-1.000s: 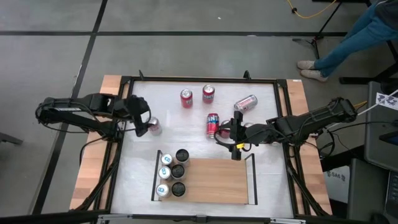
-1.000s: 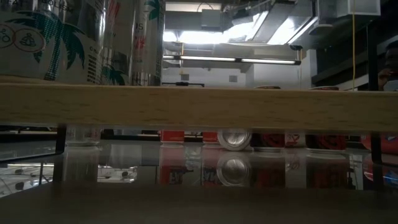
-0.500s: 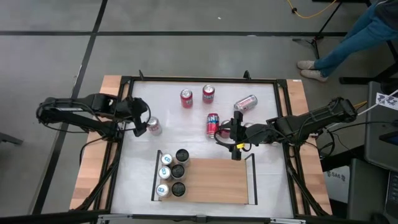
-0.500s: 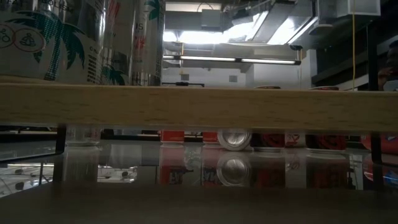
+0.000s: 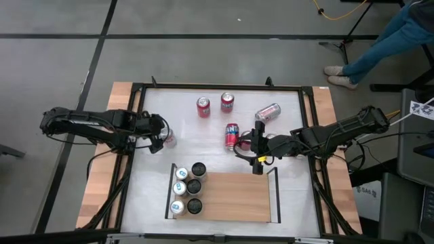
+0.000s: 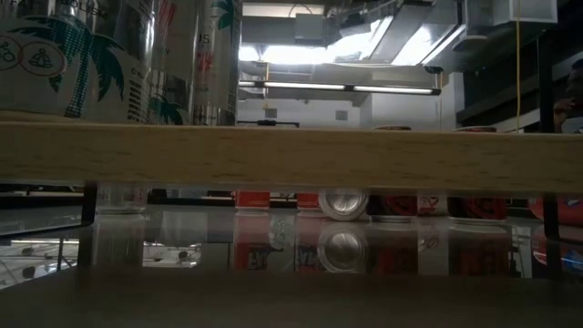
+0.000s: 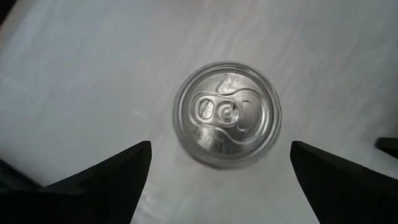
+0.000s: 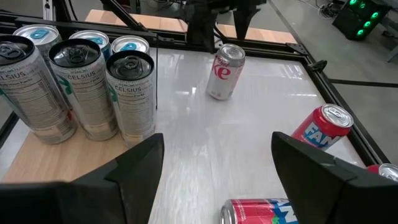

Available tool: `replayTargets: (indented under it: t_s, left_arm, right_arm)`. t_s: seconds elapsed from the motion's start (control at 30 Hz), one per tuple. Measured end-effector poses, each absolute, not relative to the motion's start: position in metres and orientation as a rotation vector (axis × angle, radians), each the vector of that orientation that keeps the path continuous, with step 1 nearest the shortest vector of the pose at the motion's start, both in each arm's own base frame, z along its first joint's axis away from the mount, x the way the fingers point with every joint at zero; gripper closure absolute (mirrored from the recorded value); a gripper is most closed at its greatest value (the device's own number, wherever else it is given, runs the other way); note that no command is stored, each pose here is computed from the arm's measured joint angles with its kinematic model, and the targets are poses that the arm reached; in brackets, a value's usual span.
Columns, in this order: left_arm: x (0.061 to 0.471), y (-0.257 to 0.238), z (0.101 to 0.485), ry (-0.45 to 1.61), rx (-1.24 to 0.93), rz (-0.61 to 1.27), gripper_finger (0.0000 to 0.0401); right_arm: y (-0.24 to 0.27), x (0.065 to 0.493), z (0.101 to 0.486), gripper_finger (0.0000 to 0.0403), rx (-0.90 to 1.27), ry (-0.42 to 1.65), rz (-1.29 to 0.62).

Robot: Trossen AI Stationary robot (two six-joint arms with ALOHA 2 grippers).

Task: Place canned beverage on shelf
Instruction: Put the left silver soda can on the shelf

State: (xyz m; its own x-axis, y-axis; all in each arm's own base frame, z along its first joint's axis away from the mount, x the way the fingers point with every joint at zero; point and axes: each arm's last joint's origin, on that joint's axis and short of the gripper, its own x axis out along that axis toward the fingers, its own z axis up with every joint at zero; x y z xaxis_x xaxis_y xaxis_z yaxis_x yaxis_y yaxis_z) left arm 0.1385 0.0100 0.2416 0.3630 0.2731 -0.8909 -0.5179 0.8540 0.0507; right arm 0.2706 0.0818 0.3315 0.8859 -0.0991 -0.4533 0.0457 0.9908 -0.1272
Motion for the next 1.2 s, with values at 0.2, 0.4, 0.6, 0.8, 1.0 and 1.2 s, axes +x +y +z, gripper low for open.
replayTargets:
  t_s: [0.2, 0.4, 0.6, 0.8, 1.0, 1.2]
  left_arm:
    - [0.144, 0.011, 0.222, 1.031, -0.250, 0.530, 0.0024]
    - [0.147, 0.012, 0.206, 0.975, -0.241, 0.552, 0.0024]
    - [0.147, 0.012, 0.202, 0.977, -0.241, 0.553, 0.0025]
    - [0.147, 0.012, 0.202, 0.977, -0.243, 0.551, 0.0055]
    - [0.147, 0.012, 0.202, 0.974, -0.245, 0.553, 0.0108]
    - [0.148, 0.012, 0.203, 0.963, -0.250, 0.547, 0.0125]
  right_arm:
    - [0.082, 0.271, 0.331, 0.0116, -0.114, 0.477, -0.075]
    - [0.082, 0.270, 0.331, 0.0116, -0.115, 0.479, -0.076]
    - [0.082, 0.271, 0.331, 0.0116, -0.115, 0.480, -0.076]
    - [0.082, 0.271, 0.331, 0.0116, -0.115, 0.480, -0.076]
    - [0.082, 0.271, 0.331, 0.0116, -0.115, 0.479, -0.076]
    - [0.082, 0.271, 0.331, 0.0116, -0.115, 0.479, -0.076]
